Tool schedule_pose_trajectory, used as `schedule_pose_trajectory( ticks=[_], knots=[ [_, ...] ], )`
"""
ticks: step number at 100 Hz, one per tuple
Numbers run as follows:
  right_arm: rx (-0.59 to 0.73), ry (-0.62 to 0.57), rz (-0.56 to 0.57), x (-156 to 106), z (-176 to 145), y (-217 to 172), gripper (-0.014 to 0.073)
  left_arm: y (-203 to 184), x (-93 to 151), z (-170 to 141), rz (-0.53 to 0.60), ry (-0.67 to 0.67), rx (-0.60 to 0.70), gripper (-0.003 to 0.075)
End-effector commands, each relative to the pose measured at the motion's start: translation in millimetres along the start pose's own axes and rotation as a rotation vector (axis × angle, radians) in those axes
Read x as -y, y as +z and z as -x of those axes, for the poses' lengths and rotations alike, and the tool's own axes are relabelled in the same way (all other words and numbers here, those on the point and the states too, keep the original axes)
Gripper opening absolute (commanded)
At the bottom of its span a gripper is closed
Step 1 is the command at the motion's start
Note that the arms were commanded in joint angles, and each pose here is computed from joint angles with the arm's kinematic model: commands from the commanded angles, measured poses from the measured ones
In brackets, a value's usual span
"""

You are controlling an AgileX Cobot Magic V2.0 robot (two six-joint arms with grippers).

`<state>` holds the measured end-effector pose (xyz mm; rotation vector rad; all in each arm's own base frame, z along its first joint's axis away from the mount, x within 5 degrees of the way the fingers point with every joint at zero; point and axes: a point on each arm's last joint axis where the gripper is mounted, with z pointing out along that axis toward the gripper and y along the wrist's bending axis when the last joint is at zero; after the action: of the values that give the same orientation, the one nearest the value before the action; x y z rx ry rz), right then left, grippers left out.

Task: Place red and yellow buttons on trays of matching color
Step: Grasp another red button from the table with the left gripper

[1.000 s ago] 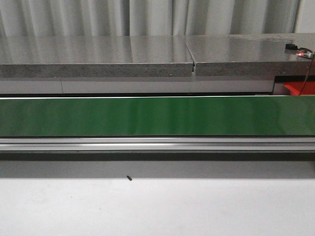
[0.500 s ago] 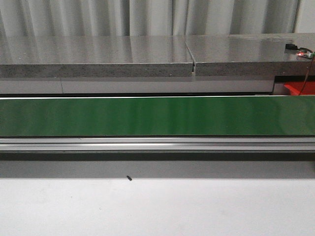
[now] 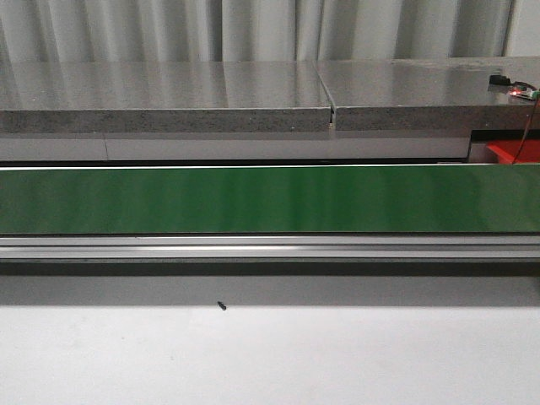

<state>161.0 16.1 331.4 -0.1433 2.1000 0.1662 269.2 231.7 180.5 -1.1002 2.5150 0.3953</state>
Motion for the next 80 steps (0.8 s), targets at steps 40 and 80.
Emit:
schedule_pose_trajectory(
  ticks=[40, 80],
  knots=[
    [0.083, -0.011, -0.014, 0, 12, -5, -0.0109, -29, -3, 15, -0.02, -0.032, 0.097, -0.0011],
    [0.083, -0.011, -0.014, 0, 12, -5, -0.0109, -122, 30, 9, -0.179, 0.032, 0.246, -0.001]
  ],
)
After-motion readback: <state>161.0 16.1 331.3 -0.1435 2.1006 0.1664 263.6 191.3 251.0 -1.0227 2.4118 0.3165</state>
